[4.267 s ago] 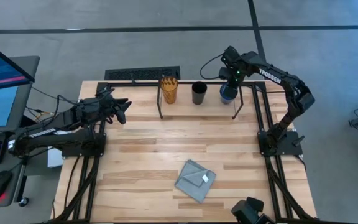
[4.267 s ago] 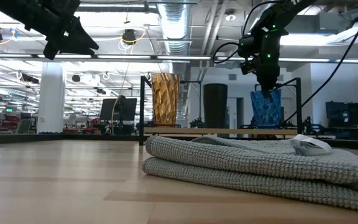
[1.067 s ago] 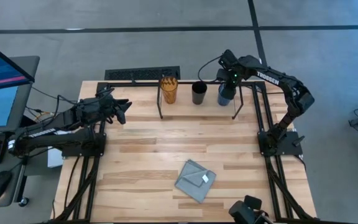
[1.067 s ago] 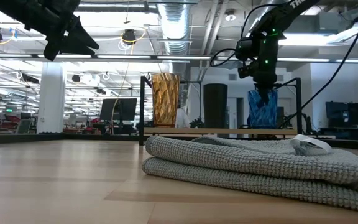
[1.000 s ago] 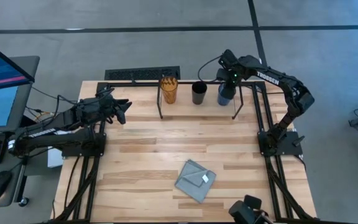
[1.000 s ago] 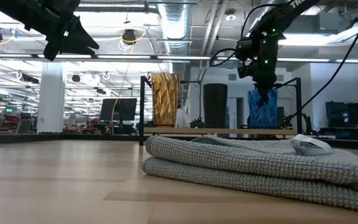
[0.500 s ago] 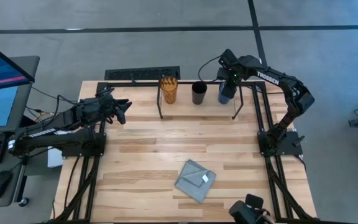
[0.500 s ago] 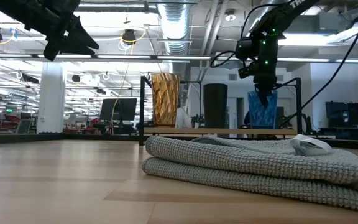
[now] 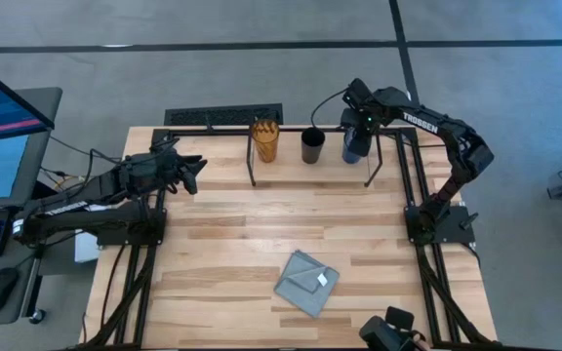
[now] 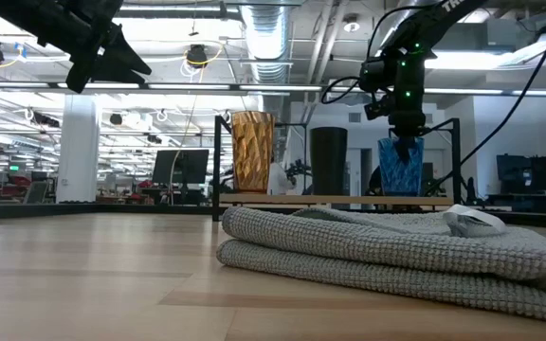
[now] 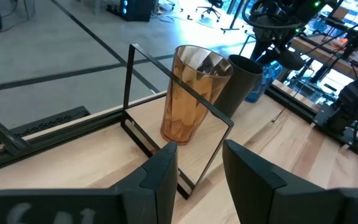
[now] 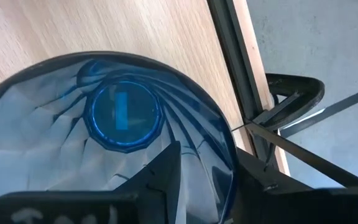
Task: Stack small to large cups/mugs on shelf
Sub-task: Put the blue cup on the shelf
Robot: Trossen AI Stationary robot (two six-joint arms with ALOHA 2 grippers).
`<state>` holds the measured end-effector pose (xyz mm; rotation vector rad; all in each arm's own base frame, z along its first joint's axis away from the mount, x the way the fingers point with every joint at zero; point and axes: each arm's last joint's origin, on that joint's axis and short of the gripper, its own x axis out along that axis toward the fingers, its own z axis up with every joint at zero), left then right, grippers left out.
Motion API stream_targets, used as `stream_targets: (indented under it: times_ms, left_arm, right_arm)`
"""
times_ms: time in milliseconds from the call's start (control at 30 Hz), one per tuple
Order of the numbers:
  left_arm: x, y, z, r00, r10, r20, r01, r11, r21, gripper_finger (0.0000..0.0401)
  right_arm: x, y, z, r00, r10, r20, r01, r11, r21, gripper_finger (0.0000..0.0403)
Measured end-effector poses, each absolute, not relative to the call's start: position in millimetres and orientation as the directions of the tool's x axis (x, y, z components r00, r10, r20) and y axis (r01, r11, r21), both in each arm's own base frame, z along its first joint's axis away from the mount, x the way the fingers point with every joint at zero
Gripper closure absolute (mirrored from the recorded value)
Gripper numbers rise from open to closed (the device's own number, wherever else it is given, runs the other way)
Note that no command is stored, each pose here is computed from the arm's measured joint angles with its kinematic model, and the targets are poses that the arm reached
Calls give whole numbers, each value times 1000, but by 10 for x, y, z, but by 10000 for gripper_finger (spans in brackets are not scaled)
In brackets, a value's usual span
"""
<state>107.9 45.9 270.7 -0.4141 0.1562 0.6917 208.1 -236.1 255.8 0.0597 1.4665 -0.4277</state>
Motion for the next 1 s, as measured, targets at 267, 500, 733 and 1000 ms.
stream_targets:
  times_ms: [267,500,733,1000]
  left_arm:
    - [1079,459,2706,762,586,-275,-647,693,-318,282]
    - [1079,459,2706,762,586,-275,-647,693,-318,282]
    - [1079,459,2706,762,586,-275,-647,693,-318,282]
    - [1079,459,2706,762,586,-275,-647,693,-317,282]
  right_arm:
    - [2070,-2349,2554,32,-231,-972,313,926,-210,276]
    - [2072,-2355,2555,35,-236,-971,317,924,-213,276]
    - [2075,-2361,2557,39,-241,-970,319,923,-216,276]
    - [2096,-2344,2557,42,-242,-969,312,925,-217,269]
